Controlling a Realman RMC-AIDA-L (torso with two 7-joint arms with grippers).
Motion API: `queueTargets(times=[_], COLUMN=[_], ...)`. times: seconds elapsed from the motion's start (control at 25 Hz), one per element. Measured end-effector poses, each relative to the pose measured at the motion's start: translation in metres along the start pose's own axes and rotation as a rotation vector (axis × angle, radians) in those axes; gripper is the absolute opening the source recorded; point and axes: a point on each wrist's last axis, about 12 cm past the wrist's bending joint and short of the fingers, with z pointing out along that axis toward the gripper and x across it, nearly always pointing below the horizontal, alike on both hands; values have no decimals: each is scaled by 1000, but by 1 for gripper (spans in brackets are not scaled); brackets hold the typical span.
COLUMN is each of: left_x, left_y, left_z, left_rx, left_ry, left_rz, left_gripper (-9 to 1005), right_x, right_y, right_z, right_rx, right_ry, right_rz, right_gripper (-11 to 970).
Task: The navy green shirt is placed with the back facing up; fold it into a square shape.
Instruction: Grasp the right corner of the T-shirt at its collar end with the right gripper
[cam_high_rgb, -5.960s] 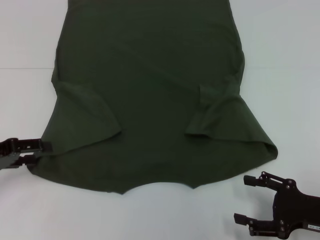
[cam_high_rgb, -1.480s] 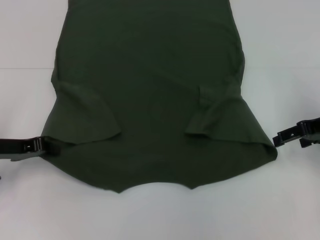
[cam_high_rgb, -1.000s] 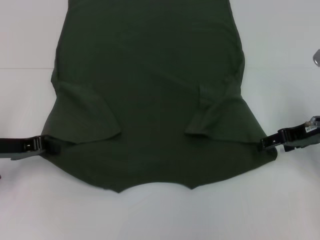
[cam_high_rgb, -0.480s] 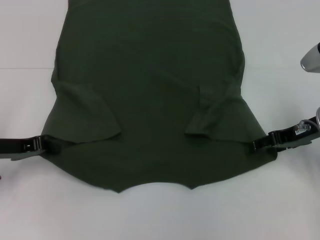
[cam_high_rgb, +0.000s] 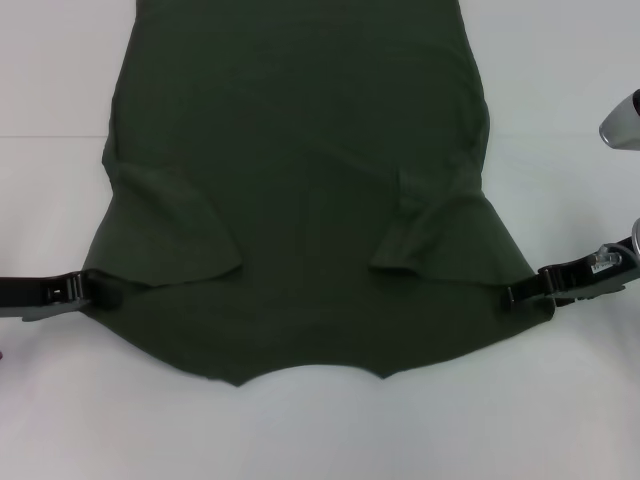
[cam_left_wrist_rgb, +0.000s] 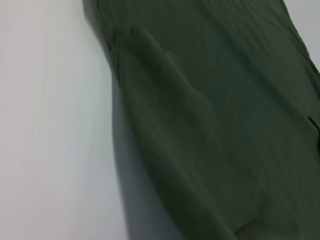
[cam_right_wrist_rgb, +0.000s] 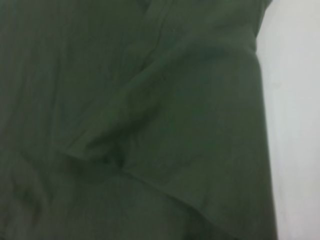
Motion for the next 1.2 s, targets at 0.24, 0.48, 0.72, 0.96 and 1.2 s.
queueTargets(times=[0.24, 0.48, 0.72, 0.96, 1.2], left_x=[0, 1, 1, 1, 1], left_y=[0, 0, 0, 1, 1], left_z=[0, 0, -1, -2, -3], left_rx=[4, 4, 9, 13, 17], left_ry=[3, 4, -3, -7, -9], left_rz=[0, 0, -5, -2, -4], left_gripper=[69, 71, 74, 76, 79], right_x=[1, 1, -2, -6, -7], right_y=[0, 7, 18, 31, 36], right_z=[1, 5, 10, 14, 14], right_rx=[0, -14, -34, -73, -112], right_ry=[2, 11, 13, 10, 1], right_rz=[-3, -15, -29, -48, -44], right_gripper=[860, 838, 817, 796, 775])
